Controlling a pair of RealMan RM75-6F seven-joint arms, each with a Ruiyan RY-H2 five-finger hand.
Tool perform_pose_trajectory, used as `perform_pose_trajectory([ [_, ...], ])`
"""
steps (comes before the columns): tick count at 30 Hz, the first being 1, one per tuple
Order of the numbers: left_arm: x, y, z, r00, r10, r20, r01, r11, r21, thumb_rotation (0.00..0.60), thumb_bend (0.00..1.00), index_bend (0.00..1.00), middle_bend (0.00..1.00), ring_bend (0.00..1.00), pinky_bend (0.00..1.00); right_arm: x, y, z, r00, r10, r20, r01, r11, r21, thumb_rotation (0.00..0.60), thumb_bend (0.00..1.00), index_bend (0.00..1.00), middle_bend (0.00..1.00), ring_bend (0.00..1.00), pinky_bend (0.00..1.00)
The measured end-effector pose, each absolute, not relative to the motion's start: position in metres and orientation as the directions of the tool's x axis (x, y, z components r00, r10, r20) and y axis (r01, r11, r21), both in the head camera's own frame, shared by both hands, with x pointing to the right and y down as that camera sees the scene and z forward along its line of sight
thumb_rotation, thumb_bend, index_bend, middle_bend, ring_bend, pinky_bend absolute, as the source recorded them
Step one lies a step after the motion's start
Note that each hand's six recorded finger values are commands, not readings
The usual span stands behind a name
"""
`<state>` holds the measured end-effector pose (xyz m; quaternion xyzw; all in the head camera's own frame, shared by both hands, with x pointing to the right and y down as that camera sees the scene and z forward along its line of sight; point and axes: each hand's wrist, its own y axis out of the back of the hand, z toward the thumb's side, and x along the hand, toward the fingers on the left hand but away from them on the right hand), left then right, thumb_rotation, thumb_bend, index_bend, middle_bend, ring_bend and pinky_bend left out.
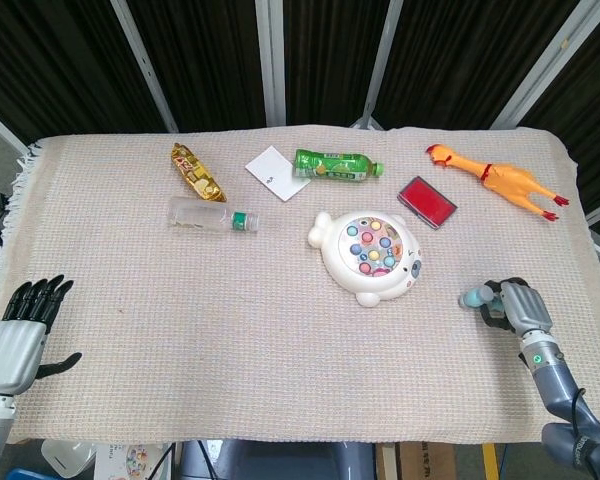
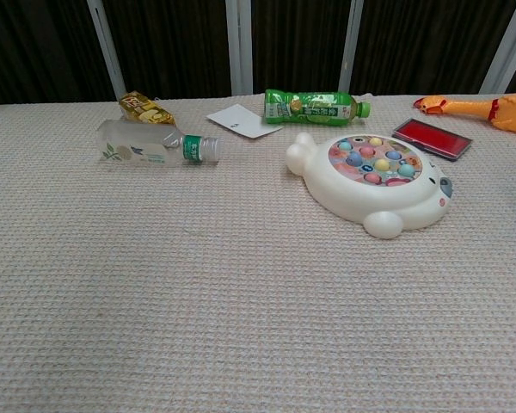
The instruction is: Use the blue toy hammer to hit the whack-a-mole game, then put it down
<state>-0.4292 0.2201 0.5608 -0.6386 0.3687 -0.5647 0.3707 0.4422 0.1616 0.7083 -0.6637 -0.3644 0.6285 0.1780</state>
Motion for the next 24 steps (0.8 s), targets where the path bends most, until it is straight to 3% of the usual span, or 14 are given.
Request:
perform_pose_trajectory([
  [15,-0.429,0.22,0.562,0.091,-0.886,0.455,-0.049,-0.46,-0.886,0.6,0.03,0.0,0.0,0.0,0.0,0.441,0.16,0.705,-0.046,0.72,-0.692,0.261,-0.66,-0.704,0.6,0.73,0.64,0.57,0.37,0.18],
  [24,-0.428,0.22,0.564,0.094,-0.883,0.459,-0.049,-0.465,-0.884,0.6,0.03,0.0,0.0,0.0,0.0,0.431,0.155,0.699,-0.004,0.736,-0.677,0.254,-0.654,-0.712,0.6,0.88,0.75,0.65,0.45,0.26],
])
